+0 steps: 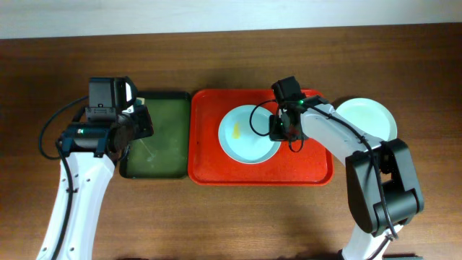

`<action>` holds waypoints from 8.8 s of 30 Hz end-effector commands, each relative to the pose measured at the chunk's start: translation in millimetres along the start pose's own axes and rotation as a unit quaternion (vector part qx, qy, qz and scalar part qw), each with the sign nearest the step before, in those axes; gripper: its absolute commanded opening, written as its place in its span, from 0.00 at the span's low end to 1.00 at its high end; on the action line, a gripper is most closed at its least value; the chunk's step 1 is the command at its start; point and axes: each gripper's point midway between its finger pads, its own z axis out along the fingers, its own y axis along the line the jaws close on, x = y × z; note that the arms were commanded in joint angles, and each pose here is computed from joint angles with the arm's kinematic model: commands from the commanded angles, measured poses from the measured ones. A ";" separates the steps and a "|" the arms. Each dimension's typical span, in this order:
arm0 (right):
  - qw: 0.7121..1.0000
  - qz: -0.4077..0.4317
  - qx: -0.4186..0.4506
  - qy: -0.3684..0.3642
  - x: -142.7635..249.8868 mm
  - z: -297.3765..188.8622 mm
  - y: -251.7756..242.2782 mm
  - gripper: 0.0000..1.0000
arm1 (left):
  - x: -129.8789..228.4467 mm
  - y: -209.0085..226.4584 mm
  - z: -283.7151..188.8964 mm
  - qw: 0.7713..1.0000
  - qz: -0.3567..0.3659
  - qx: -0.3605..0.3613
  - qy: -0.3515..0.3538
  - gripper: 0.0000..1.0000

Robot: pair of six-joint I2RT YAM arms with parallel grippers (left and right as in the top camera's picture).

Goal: Clean dirty plates on tray and stack at the side
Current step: 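Carry the sponge with the left gripper over the blue plate, then scrub the blue plate with the sponge in the left gripper, then return the sponge to the black tray and retract the left arm, then lift the blue plate with the right gripper and tilt it over the black tray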

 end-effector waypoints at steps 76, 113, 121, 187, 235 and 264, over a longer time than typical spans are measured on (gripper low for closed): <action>0.984 -0.053 -0.129 0.107 56.5 -2.3 62.1 0.04 | 89.9 -160.8 97.0 0.976 0.076 0.123 0.161 0.00; 0.988 -0.063 -0.102 0.099 57.7 0.4 60.8 0.04 | 133.9 -205.3 114.6 0.914 0.121 0.236 0.308 0.00; 0.989 -0.066 -0.093 0.097 57.7 1.0 59.3 0.32 | 66.2 -143.8 44.4 0.970 0.119 0.112 0.182 0.00; 0.989 -0.035 -0.083 0.113 66.1 2.7 54.9 0.05 | 187.9 -239.1 109.6 0.859 0.094 0.372 0.338 0.00; 0.990 -0.022 -0.084 0.110 69.2 9.7 53.6 0.04 | -55.8 51.8 5.8 0.993 -0.099 -0.062 0.002 0.99; 0.988 0.043 -0.145 -0.042 -50.0 -103.6 131.3 0.04 | -55.8 51.8 5.8 0.993 -0.099 -0.062 0.002 0.99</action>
